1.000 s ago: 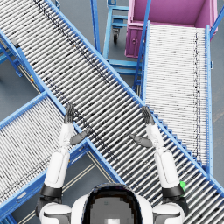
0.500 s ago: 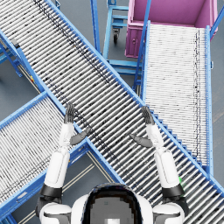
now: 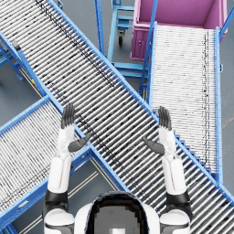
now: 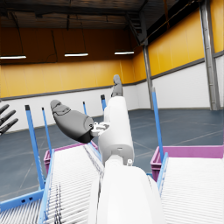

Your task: Pick up the oil and place it on the left assembly line, put the cola on the right, and keep Sprite still

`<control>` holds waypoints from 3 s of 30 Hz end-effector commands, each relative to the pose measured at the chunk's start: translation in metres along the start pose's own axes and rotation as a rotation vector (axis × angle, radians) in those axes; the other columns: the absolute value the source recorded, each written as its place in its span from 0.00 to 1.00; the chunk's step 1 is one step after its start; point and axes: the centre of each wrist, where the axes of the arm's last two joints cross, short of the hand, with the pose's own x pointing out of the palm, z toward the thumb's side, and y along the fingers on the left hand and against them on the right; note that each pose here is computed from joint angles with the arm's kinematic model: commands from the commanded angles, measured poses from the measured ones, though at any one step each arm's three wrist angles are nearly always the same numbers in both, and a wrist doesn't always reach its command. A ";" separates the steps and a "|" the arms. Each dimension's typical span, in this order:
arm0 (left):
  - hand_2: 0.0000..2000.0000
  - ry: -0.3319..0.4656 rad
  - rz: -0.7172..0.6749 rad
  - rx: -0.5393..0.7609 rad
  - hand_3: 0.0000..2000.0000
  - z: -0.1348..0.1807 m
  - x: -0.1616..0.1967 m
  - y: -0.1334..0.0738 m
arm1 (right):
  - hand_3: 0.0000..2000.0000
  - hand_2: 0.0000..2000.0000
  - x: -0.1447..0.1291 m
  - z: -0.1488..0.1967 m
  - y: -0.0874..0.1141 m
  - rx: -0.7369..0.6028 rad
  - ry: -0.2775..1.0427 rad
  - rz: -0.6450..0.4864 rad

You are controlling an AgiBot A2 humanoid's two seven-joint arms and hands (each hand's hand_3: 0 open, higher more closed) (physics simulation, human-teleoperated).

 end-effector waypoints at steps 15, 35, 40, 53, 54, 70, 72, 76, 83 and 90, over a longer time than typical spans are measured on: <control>0.00 0.463 0.134 0.132 0.00 0.030 -0.024 0.012 | 0.00 0.00 -0.025 0.017 0.002 -0.064 0.512 -0.133; 0.00 0.610 0.169 0.109 0.00 0.026 -0.028 0.008 | 0.00 0.00 -0.032 0.014 0.007 -0.040 0.664 -0.177; 0.00 0.609 0.167 0.120 0.00 0.028 -0.027 0.009 | 0.00 0.00 -0.031 0.016 0.006 -0.049 0.663 -0.179; 0.00 0.605 0.173 0.137 0.00 0.032 -0.026 0.009 | 0.00 0.00 -0.031 0.016 0.006 -0.054 0.657 -0.185; 0.00 0.604 0.174 0.133 0.00 0.031 -0.026 0.009 | 0.00 0.00 -0.031 0.016 0.006 -0.053 0.657 -0.186; 0.00 0.595 0.179 0.116 0.00 0.027 -0.025 0.005 | 0.00 0.00 -0.032 0.015 0.006 -0.049 0.651 -0.196; 0.00 0.594 0.180 0.117 0.00 0.027 -0.025 0.005 | 0.00 0.00 -0.032 0.012 0.009 -0.035 0.646 -0.193; 0.00 0.598 0.182 0.143 0.00 0.033 -0.025 0.008 | 0.00 0.00 -0.032 0.012 0.009 -0.036 0.646 -0.196; 0.00 0.595 0.186 0.137 0.00 0.031 -0.025 0.007 | 0.00 0.00 -0.032 0.015 0.006 -0.053 0.646 -0.199; 0.00 0.594 0.186 0.149 0.00 0.034 -0.025 0.009 | 0.00 0.00 -0.032 0.017 0.005 -0.060 0.646 -0.203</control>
